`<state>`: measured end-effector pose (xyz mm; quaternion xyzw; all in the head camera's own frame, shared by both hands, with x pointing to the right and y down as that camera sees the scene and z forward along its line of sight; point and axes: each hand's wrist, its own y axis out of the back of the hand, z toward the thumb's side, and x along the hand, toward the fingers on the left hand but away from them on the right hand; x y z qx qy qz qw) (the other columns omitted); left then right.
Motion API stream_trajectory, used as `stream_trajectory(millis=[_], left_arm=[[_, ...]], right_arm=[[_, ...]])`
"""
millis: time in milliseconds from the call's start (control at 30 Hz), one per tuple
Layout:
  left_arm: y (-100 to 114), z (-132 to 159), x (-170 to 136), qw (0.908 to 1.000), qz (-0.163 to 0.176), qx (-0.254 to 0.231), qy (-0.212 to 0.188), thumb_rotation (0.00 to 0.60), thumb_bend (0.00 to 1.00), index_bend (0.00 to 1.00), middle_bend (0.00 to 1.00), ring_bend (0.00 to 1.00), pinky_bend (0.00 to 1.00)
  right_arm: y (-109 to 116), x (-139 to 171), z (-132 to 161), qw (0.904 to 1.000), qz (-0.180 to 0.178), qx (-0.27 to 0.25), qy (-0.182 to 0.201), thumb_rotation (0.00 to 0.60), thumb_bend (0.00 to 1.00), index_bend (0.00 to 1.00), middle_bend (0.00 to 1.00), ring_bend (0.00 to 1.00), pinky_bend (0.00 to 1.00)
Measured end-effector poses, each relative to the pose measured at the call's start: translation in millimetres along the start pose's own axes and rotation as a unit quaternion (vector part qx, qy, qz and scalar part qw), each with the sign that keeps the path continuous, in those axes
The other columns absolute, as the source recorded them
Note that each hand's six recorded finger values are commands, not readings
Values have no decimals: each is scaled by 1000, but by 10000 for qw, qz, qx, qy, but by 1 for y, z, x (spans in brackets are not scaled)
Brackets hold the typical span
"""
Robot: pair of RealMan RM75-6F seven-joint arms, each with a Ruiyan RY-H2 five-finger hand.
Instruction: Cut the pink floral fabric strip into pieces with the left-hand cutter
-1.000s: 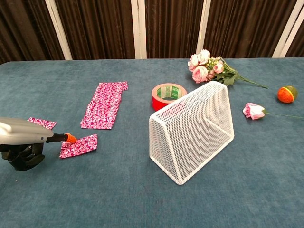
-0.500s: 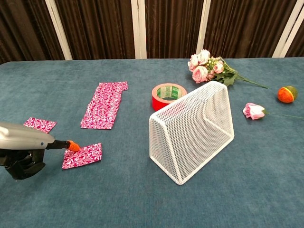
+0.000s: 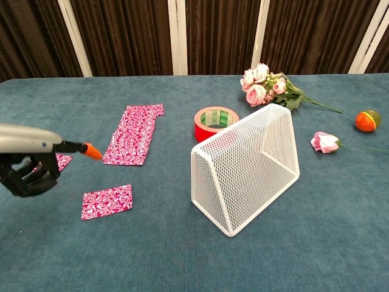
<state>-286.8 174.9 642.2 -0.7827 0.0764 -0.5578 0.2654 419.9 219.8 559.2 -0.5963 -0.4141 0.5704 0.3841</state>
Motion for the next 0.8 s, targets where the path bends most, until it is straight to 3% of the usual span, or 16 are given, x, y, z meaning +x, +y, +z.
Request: stream_trajectory(millis=[133,267,400,567,633,800], left_arm=[[13,-11,-18,9976,689,76,52,600,622,0,234,195,294],[17,-37,-44,9881,1429,131,557,600,614,0,182,160,258],[8,-72,-86,9643,2237,60,1412,600,563,0,134,105,225],[-20,-106,-141,9298,2846,-36,2332,600,547,0,114,85,209],[-23,-111,-155,9202,3071,-33,2428,600,547,0,112,86,209],[-20,-114,-175,9077,3427,-148,2415,600,547,0,112,85,209]], right_arm=[[-1,0,0,10000,8,18,-10,600,292,0,217,450,457],[-2,0,0,10000,47,61,29,600,292,0,217,450,456],[-1,1,2,9999,38,97,88,600,292,0,217,450,456],[0,0,3,9999,17,78,126,600,292,0,217,450,456],[0,0,4,9999,21,86,144,600,292,0,217,450,456],[0,1,4,9999,26,74,140,600,292,0,217,450,456]])
